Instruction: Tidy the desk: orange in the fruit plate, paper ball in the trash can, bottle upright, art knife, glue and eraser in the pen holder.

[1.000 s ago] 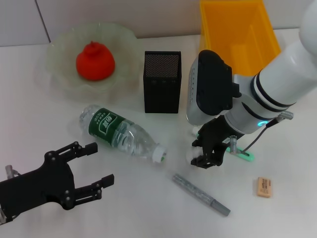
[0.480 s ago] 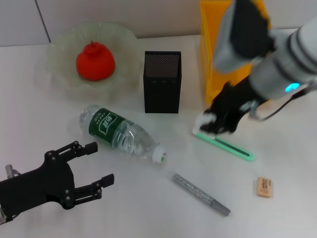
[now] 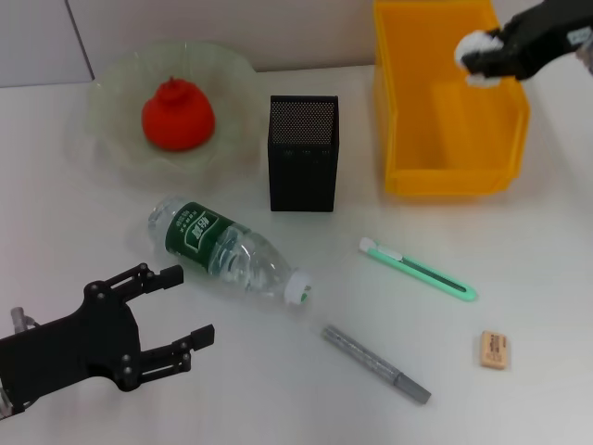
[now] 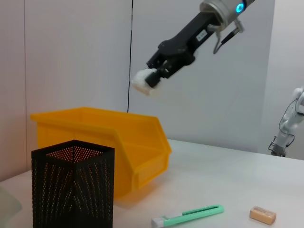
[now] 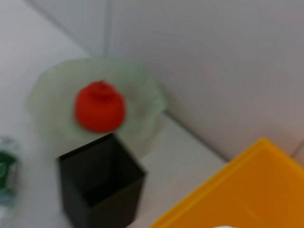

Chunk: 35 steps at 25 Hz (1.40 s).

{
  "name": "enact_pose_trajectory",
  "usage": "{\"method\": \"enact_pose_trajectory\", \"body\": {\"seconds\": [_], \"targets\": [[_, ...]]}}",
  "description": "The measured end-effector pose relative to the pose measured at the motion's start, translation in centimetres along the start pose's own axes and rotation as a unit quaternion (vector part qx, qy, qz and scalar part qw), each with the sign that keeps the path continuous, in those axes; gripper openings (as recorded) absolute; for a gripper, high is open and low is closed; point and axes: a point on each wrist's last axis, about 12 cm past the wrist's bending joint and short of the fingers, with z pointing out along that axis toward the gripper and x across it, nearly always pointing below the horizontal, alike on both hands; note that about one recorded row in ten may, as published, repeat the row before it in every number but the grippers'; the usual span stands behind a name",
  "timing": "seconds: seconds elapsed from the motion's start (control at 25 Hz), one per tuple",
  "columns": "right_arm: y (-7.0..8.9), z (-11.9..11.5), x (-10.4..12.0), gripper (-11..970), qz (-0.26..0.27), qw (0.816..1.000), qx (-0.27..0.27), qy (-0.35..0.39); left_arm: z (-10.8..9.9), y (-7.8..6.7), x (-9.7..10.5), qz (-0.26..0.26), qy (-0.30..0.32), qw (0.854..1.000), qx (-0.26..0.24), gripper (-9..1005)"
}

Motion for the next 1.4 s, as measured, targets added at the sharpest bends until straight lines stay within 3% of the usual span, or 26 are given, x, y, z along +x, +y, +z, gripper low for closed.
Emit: {"method": "enact_pose_trajectory", "body": {"seconds": [0.4,0.76,0.8,0.88,1.12,1.4], "targets": [[-2.1,4.0,1.6,329,0.026,0.998,0.055,0.006,0.0,0.1,-0.1,0.001,-0.001,1.000,0.002,809],[-2.3,7.0,1.6,397,0.049,0.997,0.056,-0.001,0.1,0.0,-0.1,0.001,-0.002,1.000,0.003,809],[-2.3,7.1,1.6,404,0.050,0.997,0.056,-0.001,0.1,0.0,-0.1,0.001,-0.002,1.000,0.004,809],[-2.3,7.1,1.6,616,0.051,0.997,0.055,-0.002,0.1,0.0,-0.1,0.002,-0.003,1.000,0.004,809],[-1.8,6.5,1.4,729,0.063,0.997,0.033,-0.043,0.2,0.0,-0.1,0.001,-0.003,1.000,0.004,808],[-0.2,3.3,2.6,829,0.054,0.988,-0.031,-0.138,0.0,0.1,-0.2,0.003,-0.006,1.000,0.002,808]]}}
